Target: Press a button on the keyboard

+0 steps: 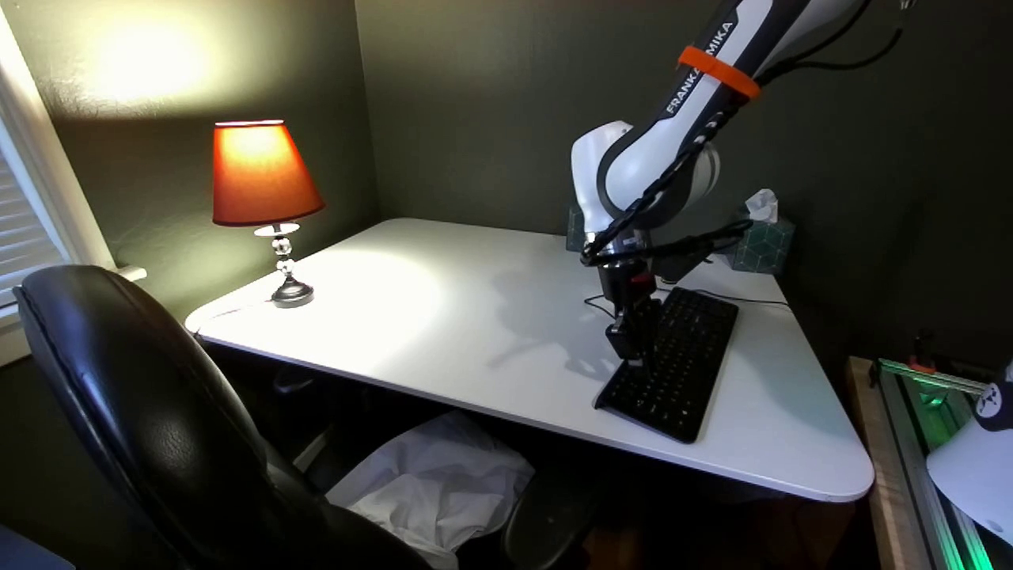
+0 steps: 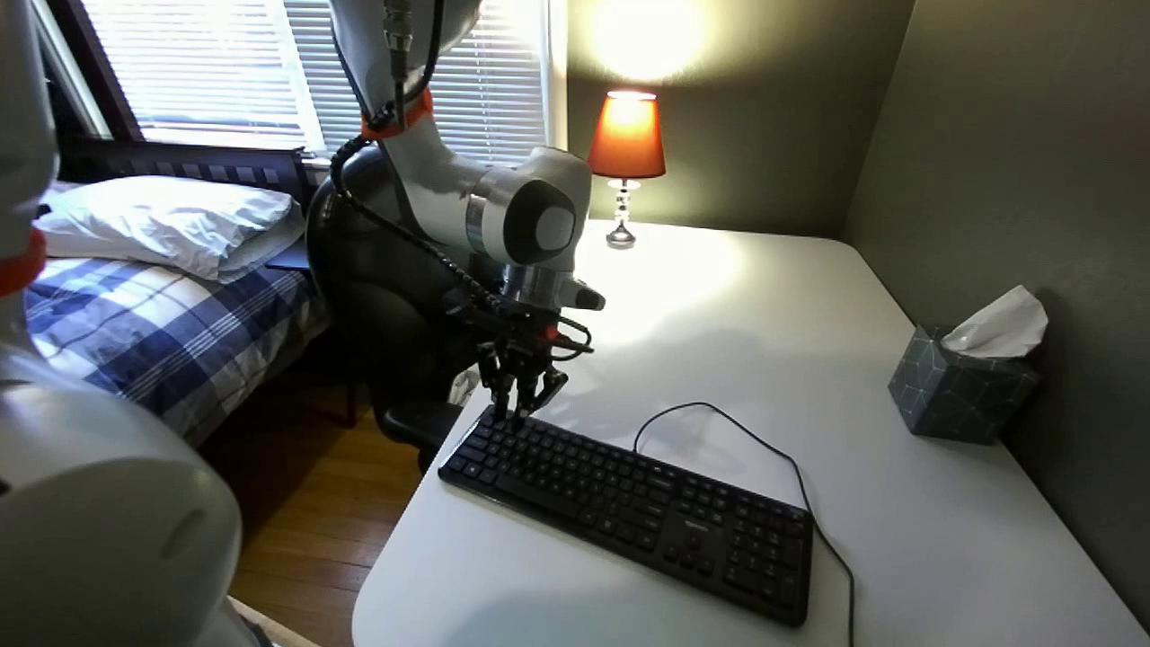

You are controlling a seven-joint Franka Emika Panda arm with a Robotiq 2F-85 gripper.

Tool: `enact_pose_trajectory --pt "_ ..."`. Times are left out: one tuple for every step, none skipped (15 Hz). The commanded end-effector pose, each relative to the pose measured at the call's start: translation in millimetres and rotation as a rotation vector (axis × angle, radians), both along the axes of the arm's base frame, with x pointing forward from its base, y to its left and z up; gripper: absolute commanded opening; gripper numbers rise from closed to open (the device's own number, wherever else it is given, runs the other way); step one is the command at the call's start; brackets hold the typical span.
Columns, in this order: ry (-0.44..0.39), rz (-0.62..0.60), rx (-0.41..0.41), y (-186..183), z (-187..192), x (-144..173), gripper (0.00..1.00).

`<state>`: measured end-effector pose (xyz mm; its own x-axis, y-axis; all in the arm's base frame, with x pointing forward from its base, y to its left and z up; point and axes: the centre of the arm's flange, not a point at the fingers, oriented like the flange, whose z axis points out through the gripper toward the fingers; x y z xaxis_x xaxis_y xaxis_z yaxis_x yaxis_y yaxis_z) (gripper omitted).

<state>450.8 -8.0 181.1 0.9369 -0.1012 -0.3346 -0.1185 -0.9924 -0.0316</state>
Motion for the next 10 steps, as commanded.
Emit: enact_pose_trajectory --pt "-0.021 -0.006 -0.016 4.3 14.9 -17.4 0.64" --pt "-0.026 -0.006 -0.018 4.5 17.5 -19.1 0.71" --pt "-0.03 -0.006 -0.019 4.7 19.7 -20.5 0.79" --pt "-0.034 -0.007 -0.021 4.9 22.3 -21.8 0.86" --pt "-0.039 -0.011 -0.023 5.0 24.4 -23.5 0.93" --pt "-0.044 -0.013 -0.026 5.4 26.8 -25.0 0.99" --pt "-0.047 -0.014 -0.028 6.0 29.0 -26.0 1.0" --pt "-0.05 -0.016 -0.03 6.1 30.8 -26.6 1.0" --pt "-0.053 -0.017 -0.032 6.8 32.6 -28.1 1.0" --pt "-0.058 -0.019 -0.034 7.5 34.4 -29.4 1.0"
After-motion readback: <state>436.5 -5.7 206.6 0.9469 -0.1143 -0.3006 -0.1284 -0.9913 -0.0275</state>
